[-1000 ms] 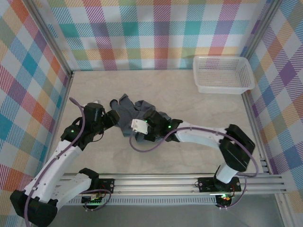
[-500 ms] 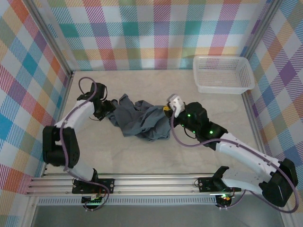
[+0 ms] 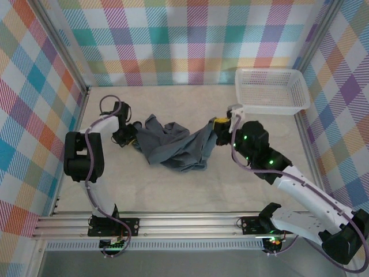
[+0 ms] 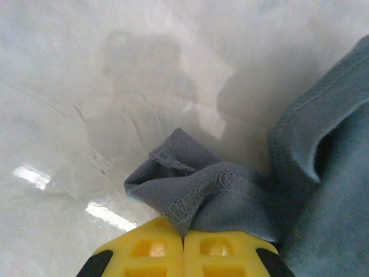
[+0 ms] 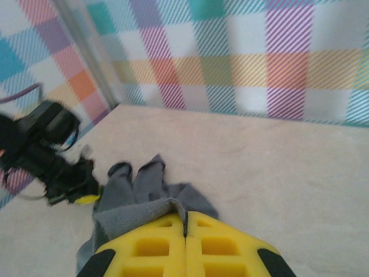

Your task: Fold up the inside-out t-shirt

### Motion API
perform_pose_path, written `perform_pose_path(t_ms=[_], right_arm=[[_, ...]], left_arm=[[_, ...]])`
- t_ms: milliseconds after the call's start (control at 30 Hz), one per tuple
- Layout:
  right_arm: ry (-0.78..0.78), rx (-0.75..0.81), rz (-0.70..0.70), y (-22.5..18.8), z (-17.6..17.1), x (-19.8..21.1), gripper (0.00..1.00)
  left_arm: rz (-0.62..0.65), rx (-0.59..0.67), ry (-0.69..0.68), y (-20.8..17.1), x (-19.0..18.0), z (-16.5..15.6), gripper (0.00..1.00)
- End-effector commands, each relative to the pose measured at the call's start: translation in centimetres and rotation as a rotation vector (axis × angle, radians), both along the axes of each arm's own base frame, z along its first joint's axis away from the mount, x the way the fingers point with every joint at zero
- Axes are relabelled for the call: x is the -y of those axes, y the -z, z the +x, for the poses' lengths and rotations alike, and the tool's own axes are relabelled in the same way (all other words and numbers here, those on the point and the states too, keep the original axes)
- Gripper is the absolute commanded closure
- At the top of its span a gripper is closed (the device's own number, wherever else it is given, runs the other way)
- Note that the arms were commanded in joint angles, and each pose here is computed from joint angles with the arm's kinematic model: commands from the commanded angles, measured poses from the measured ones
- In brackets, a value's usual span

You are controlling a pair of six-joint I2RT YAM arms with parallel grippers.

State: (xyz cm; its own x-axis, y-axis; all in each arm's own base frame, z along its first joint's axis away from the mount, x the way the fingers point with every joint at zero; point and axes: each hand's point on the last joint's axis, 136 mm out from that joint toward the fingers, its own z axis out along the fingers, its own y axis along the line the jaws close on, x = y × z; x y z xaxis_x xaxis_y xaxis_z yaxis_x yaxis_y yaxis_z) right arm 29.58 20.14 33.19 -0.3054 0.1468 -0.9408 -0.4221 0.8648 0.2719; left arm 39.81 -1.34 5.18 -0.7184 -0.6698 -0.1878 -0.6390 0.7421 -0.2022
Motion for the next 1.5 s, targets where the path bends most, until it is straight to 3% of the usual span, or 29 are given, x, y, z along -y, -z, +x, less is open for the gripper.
perform_pose_path(t_ms=[0,133,233,433,633,767,900,1000,1067,1133,1333,1467], right_arm=[[0.415,-0.070,0.237,-5.8,2.5,8.0,1.00],[0.500,-0.101,0.367,-11.1,5.0,11.5,1.00],[0.529,-0.039,0.430,-14.9,5.8,13.2,1.00],[0.549,0.079,0.468,-19.7,4.0,15.4,1.00],[0.540,0.066,0.469,-19.5,2.1,15.7,1.00],[0.573,0.017,0.426,-16.2,2.6,15.9,1.00],[0.617,-0.168,0.384,-7.0,3.2,15.7,1.00],[0.683,-0.336,0.342,0.6,2.1,16.2,1.00],[0.711,-0.408,0.310,3.5,1.3,16.5,1.00],[0.710,-0.430,0.283,4.2,1.0,16.6,1.00],[0.712,-0.494,0.180,5.2,2.1,16.3,1.00],[0.700,-0.548,0.148,6.1,2.5,15.8,1.00]], left_arm=[[0.009,0.246,-0.049,-11.1,-2.8,1.9,1.00],[-0.009,0.523,-0.035,-24.5,-4.2,2.6,1.00],[-0.017,0.616,0.019,-31.2,-3.5,1.9,1.00],[-0.098,0.787,0.117,-37.1,-0.9,-1.4,1.00],[-0.115,0.894,0.217,-39.9,1.4,-4.0,1.00],[-0.162,0.890,0.299,-37.9,3.5,-3.7,1.00],[-0.245,0.751,0.320,-28.2,7.0,-4.0,1.00],[-0.239,0.638,0.406,-20.2,11.8,-7.7,0.99],[-0.204,0.561,0.422,-16.2,13.0,-10.5,0.83],[-0.167,0.508,0.367,-13.9,11.7,-11.6,0.76],[0.088,0.379,0.402,-13.2,8.3,-11.3,0.56],[0.137,0.356,0.520,-13.5,10.3,-11.8,0.58]])
